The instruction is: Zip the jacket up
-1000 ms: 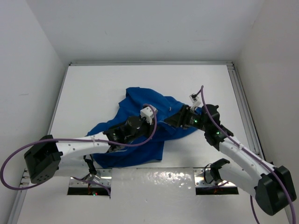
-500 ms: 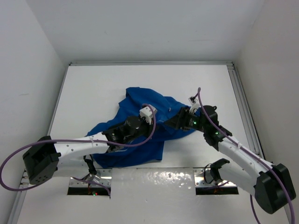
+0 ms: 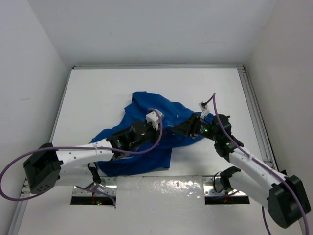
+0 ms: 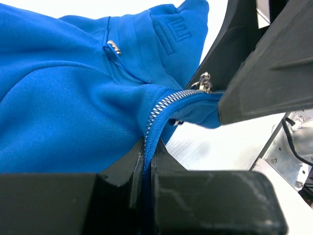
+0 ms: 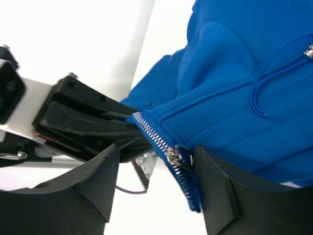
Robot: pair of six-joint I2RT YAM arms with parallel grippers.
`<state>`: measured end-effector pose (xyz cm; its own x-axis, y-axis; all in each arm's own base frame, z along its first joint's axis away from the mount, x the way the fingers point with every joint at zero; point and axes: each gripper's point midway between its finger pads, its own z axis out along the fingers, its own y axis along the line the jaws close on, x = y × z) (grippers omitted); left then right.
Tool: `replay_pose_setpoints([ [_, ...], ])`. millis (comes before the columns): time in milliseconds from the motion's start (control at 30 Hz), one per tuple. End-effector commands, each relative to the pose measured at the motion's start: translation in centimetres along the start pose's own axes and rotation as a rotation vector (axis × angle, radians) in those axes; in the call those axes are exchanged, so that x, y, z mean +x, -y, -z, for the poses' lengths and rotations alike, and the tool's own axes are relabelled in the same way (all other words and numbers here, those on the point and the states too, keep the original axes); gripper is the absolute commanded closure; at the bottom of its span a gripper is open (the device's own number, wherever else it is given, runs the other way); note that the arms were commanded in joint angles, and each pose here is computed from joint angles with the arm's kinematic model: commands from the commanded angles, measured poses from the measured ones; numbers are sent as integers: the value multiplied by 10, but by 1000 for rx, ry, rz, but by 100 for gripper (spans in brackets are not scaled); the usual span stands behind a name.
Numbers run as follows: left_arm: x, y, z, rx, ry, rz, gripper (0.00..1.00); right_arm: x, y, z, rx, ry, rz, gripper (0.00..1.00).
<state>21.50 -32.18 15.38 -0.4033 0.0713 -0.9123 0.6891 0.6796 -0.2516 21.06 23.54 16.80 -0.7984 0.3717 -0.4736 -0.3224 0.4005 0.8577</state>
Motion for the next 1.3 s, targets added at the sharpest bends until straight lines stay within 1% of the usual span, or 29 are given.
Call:
replay_pose_setpoints([
  [0,-33,18,5,66,106,6,100,-16,-22,3,-75,72,48,39],
  [267,-29,17,9,68,102,15,100,-24,-21,-4,-84,102,28,49],
  [333,-28,18,10,78,106,25,100,-24,-18,-6,-73,99,24,51],
  [400,-28,20,9,86,99,24,100,-28,-14,-7,-54,123,24,53],
  [533,-25,21,8,93,92,27,100,-30,-10,-7,-37,136,38,60],
  [633,-23,21,6,96,81,25,100,-33,-6,-4,-12,171,52,64],
  [667,-21,22,6,98,76,24,100,-37,-5,-2,-1,191,58,69],
  [700,-20,22,6,100,78,29,100,-37,-4,-2,6,195,67,72],
  [800,-20,22,5,102,78,29,100,-39,0,1,27,216,69,76],
  [933,-19,24,4,112,79,33,100,-40,9,3,70,233,74,76],
  [967,-19,24,4,115,78,33,100,-41,9,2,70,234,72,66],
  [1000,-18,25,3,116,73,31,100,-41,7,2,61,237,71,60],
  [1033,-16,24,1,112,60,27,100,-42,7,1,59,234,71,57],
  [1200,-16,23,1,109,65,31,100,-41,5,-5,45,212,58,54],
  [1267,-16,23,1,103,63,26,100,-41,6,-6,46,204,59,55],
])
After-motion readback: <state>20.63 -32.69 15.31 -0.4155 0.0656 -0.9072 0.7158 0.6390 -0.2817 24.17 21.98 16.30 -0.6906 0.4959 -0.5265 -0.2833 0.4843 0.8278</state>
